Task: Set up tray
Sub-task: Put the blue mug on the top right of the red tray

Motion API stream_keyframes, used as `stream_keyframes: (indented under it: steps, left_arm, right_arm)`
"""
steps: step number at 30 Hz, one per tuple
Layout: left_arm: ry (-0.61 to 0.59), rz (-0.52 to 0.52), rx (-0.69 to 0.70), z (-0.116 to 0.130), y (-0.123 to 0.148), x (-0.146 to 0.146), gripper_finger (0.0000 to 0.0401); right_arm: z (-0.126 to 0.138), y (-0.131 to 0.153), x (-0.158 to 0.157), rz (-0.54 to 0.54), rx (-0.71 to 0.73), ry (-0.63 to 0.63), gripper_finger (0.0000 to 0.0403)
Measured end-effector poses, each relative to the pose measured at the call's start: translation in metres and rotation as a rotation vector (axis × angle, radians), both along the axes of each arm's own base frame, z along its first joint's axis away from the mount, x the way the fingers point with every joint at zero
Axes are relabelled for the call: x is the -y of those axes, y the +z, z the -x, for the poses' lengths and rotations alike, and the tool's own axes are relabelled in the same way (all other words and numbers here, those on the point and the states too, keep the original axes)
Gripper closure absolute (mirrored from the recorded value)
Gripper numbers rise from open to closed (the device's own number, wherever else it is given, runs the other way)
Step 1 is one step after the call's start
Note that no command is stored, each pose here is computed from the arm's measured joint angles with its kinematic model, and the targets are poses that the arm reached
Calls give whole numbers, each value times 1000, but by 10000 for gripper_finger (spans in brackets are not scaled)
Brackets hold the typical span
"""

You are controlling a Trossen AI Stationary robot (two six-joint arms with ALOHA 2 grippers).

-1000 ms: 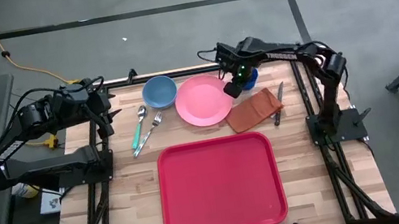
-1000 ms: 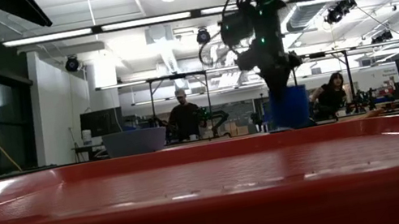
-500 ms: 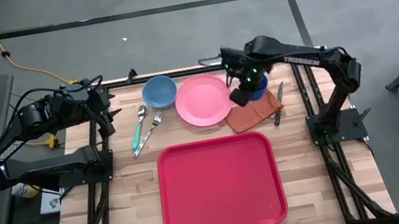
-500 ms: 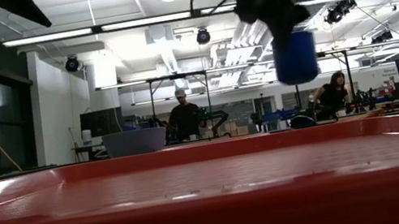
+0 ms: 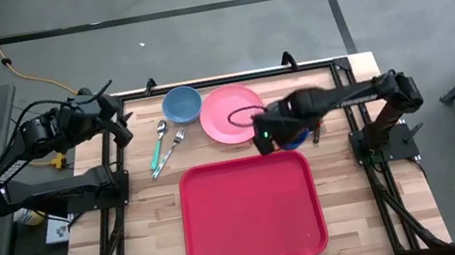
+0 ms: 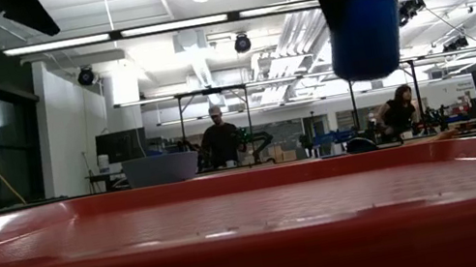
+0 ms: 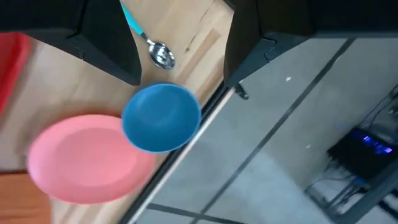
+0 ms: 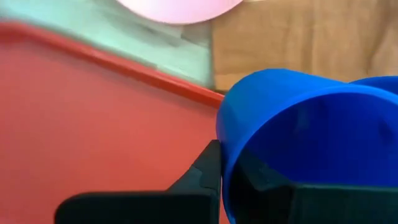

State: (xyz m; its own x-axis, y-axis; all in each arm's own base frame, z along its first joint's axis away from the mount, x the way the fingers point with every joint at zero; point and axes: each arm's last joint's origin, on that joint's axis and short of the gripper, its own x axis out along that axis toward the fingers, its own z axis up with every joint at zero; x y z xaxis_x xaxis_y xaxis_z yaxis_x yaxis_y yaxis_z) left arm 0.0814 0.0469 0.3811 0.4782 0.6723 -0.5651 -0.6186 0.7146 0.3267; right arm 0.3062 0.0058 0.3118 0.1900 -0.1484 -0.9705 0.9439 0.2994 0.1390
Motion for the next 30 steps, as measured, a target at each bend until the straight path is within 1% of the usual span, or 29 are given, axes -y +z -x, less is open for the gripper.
stream_keyframes:
  steps: [2,5,8,11,14,17,22,30]
  left_arm:
    - [13,-2,4,0,0,0,139]
    - [13,-6,-1,0,0,0,139]
    - [7,-11,-8,0,0,0,139]
    - [5,-12,-10,0,0,0,139]
    - [6,-13,-10,0,0,0,139]
    - [10,-18,-13,0,0,0,139]
    - [11,-19,-14,0,0,0,139]
    - [14,-18,-12,1,0,0,139]
  right_arm:
    - [-4,-15,-12,-7,38,-46,403]
    - [-5,-41,-29,-46,68,-90,403]
    - [0,-64,-45,-85,51,-136,403]
    - [6,-76,-56,-127,21,-164,403]
    - [11,-82,-60,-126,-4,-184,403]
    - [10,-82,-58,-119,-2,-192,403]
    - [8,-82,-42,-95,-7,-198,403]
    - [5,-82,-26,-100,-10,-195,403]
